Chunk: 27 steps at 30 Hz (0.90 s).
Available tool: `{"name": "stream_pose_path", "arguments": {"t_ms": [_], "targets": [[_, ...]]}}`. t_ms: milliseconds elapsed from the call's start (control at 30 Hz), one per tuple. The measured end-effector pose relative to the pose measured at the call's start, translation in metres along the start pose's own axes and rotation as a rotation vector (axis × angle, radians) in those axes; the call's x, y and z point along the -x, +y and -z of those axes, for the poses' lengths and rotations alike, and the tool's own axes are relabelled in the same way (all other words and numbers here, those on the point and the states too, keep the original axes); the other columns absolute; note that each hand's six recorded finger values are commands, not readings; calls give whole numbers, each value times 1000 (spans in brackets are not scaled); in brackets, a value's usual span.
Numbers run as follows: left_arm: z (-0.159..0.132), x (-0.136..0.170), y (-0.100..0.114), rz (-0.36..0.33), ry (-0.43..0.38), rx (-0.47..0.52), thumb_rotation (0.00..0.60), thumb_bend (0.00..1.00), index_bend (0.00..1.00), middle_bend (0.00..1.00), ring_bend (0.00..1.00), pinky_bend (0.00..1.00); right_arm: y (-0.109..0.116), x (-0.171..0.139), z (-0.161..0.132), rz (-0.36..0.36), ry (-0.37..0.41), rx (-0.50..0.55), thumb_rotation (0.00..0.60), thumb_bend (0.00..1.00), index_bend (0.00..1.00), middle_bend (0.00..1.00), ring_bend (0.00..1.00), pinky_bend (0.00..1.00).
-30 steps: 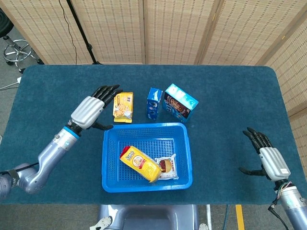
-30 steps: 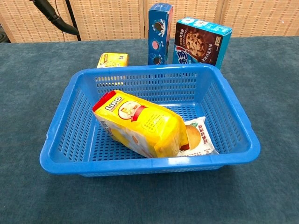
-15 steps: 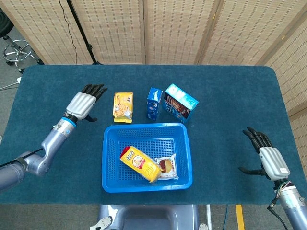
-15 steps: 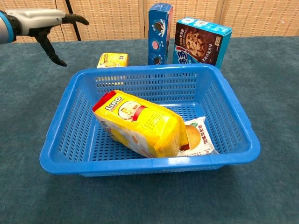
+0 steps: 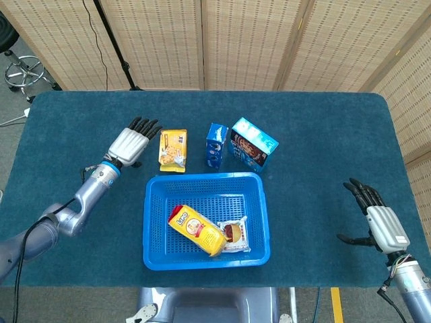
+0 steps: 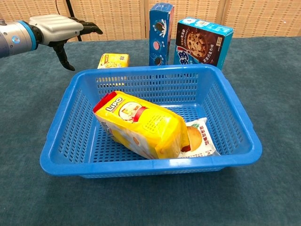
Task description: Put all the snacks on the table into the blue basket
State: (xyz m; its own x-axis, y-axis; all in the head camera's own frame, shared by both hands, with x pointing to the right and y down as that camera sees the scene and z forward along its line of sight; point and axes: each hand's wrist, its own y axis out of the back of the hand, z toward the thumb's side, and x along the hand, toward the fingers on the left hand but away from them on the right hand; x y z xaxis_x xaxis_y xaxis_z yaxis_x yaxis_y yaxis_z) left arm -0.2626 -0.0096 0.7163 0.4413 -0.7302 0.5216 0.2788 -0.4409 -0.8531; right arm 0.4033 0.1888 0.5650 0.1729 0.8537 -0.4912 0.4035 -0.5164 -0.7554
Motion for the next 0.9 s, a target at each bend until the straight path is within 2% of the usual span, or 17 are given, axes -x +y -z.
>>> {"name": "stream_pose_path", "arguments": {"t_ms": [167,300,433,900], "targets": [[0,-10,-2,-13,-47,-99,600,73,0,0,0,0,0,0,0,5,-4,-6,600,0,0,0,0,0],[-17,-20,-5,-18,-118,-185,600,73,0,0,0,0,0,0,-1,2,0,0,600,0,0,0,0,0],[-35,-27,-8,-23,-165,-215,600,73,0,0,0,0,0,1,2,4,-4,-6,600,0,0,0,0,0],[-54,-49,-23,71,-165,-300,600,73,0,0,0,0,18,4,13,70,-43,14,600,0,0,0,0,0]]}}
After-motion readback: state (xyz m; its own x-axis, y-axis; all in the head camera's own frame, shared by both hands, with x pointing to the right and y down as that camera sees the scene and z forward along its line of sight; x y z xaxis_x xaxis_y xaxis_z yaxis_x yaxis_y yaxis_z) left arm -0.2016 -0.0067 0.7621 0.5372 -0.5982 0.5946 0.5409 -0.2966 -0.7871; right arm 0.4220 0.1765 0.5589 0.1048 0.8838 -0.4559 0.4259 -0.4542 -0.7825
